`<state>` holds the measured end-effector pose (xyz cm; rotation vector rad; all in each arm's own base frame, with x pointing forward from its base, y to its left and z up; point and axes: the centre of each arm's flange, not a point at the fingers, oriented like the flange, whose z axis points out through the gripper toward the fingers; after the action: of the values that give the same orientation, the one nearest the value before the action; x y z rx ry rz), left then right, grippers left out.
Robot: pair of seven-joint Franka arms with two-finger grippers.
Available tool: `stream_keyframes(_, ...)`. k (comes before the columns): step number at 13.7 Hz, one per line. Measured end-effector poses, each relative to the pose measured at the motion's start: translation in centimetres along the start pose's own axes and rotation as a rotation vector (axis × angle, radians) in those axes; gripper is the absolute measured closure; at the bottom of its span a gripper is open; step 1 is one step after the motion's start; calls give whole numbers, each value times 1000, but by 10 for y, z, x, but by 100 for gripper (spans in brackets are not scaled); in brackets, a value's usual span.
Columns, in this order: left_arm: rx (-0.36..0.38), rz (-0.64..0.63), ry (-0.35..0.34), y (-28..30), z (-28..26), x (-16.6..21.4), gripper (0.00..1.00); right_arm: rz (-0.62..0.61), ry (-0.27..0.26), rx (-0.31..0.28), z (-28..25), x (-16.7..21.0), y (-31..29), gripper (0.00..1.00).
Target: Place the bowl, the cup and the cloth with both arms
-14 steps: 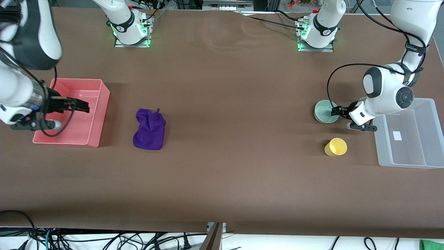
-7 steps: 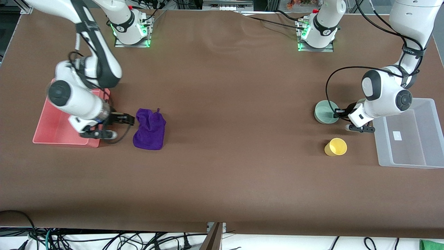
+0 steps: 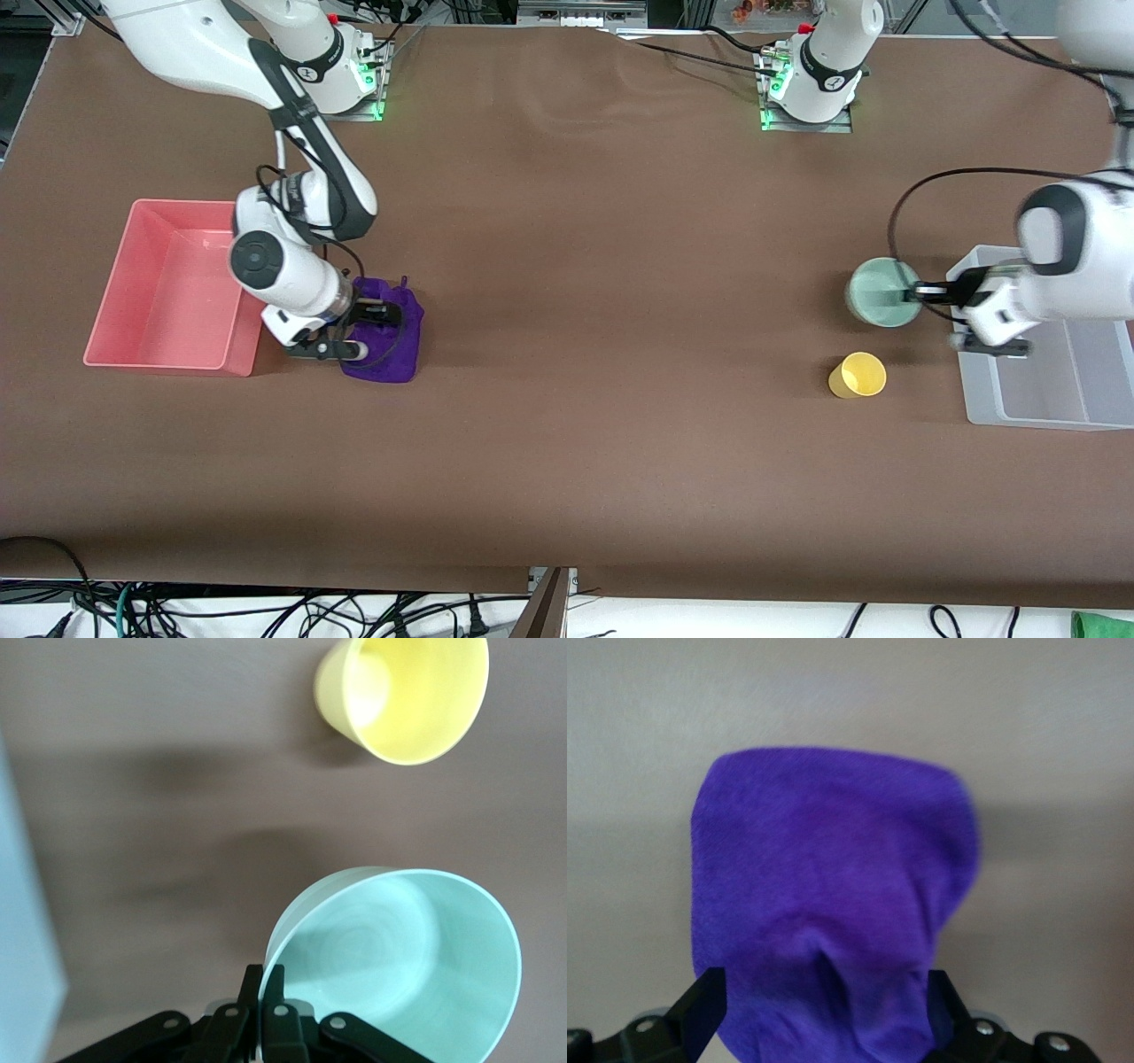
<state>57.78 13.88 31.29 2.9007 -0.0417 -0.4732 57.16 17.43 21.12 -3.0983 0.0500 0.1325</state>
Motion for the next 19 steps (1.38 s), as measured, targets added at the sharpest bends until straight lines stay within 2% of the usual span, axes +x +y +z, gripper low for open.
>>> stream_keyframes(2, 63, 24, 0, -28, -59, -8, 97, -3, -16, -2, 18, -3, -3, 0)
stream_keyframes(4, 101, 90, 14, -64, -93, -15, 97, 0, -26, -5, 31, -4, 0, 20)
stream_keyframes(5, 107, 128, 21, -91, -99, -17, 97, 0, -28, -7, 33, -4, 1, 34)
stream_keyframes(8, 87, 209, 50, -187, -92, -21, 97, -52, -25, -8, 32, -3, 2, 67)
stream_keyframes(10, 104, 215, 95, -230, -73, -11, 97, -98, -20, -6, 29, -1, 2, 85)
stream_keyframes(11, 123, 214, 122, -241, -61, -2, 97, -102, -20, -6, 27, 0, 2, 89)
stream_keyframes(13, 134, 215, 141, -253, -28, 14, 97, -106, -49, -16, 8, 11, 5, 89)
stream_keyframes(17, 125, 227, 143, -258, 34, 34, 97, -154, -129, -46, -105, 48, 46, 89)
stream_keyframes(18, 122, 229, 140, -258, 38, 36, 93, -179, -151, -56, -133, 52, 68, 89)
stream_keyframes(19, 122, 234, 140, -257, 39, 36, 82, -209, -177, -64, -158, 52, 96, 89)
